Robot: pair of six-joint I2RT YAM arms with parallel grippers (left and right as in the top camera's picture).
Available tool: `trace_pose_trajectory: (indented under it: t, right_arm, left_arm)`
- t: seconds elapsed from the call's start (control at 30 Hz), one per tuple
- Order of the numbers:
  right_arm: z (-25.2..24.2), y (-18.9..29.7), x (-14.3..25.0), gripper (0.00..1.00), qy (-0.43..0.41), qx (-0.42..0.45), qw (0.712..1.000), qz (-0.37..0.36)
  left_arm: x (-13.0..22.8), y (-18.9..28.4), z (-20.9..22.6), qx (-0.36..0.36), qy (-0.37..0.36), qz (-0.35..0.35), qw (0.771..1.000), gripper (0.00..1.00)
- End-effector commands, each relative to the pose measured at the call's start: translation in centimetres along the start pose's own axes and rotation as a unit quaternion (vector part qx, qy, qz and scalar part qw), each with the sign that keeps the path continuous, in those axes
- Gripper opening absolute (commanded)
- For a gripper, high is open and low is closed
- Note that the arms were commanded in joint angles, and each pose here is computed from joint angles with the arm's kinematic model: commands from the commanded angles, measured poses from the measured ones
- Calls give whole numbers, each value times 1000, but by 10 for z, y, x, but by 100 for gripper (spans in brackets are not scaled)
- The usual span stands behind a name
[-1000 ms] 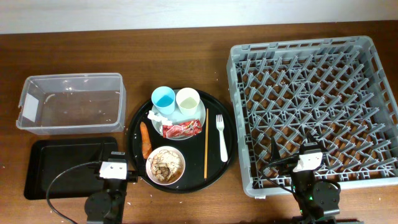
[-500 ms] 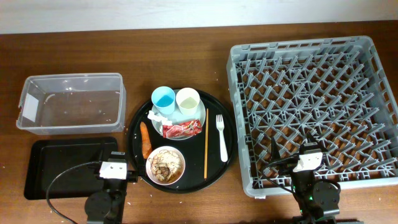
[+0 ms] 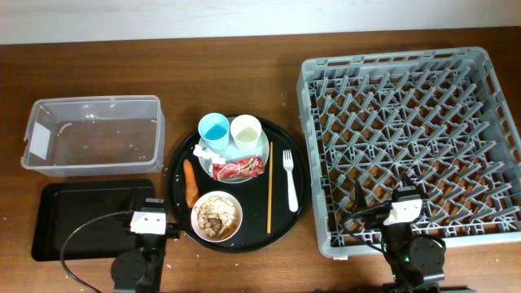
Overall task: Sort waste into correct bins and load items into the dishwasher rack
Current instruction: 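Move the left gripper toward the red snack wrapper on the plate, then grasp the red Strawberry wrapper on the plate with the left gripper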
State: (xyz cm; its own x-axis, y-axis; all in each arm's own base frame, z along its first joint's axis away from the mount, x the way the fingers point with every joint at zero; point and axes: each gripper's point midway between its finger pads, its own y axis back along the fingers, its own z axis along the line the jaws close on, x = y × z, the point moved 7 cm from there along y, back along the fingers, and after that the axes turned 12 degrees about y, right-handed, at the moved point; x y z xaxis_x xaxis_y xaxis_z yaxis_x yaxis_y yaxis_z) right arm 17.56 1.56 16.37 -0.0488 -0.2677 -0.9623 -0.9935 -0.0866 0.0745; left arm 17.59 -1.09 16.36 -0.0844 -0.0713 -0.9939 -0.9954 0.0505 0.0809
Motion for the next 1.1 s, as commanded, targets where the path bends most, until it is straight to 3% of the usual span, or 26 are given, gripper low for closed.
trace_pose_trajectory:
  t: [0.0, 0.27, 0.5, 0.6, 0.67, 0.73, 0.8, 0.83, 1.03, 1.07]
  right_arm:
    - [-1, 0, 4, 99, -2, 8, 1000, 6]
    - [-1, 0, 4, 99, -2, 8, 1000, 6]
    - [-1, 0, 4, 99, -2, 8, 1000, 6]
    - [-1, 0, 4, 99, -2, 8, 1000, 6]
    - [-1, 0, 4, 99, -2, 8, 1000, 6]
    - [-1, 0, 4, 99, -2, 8, 1000, 6]
    - [-1, 0, 4, 99, -2, 8, 1000, 6]
    - [-1, 0, 4, 99, -2, 8, 1000, 6]
    - [-1, 0, 4, 98, -2, 8, 1000, 6]
    - [-1, 0, 4, 99, -2, 8, 1000, 6]
  left_arm:
    - [3, 0, -3, 14, -7, 2, 1000, 99]
    - [-19, 6, -17, 77, -7, -15, 997, 99]
    - [-124, 58, -28, 99, 13, -21, 995, 99]
    - [-161, 52, -37, 121, 20, 67, 990, 99]
    - [-173, 37, -44, 139, 33, 163, 976, 99]
    - [-180, 8, -63, 211, 69, 273, 936, 99]
    - [-169, -16, -82, 302, 115, 330, 887, 99]
    - [-162, -25, -83, 307, 125, 349, 877, 99]
    - [-131, -61, -83, 296, 151, 415, 847, 99]
    - [-130, -66, -82, 295, 149, 413, 848, 81]
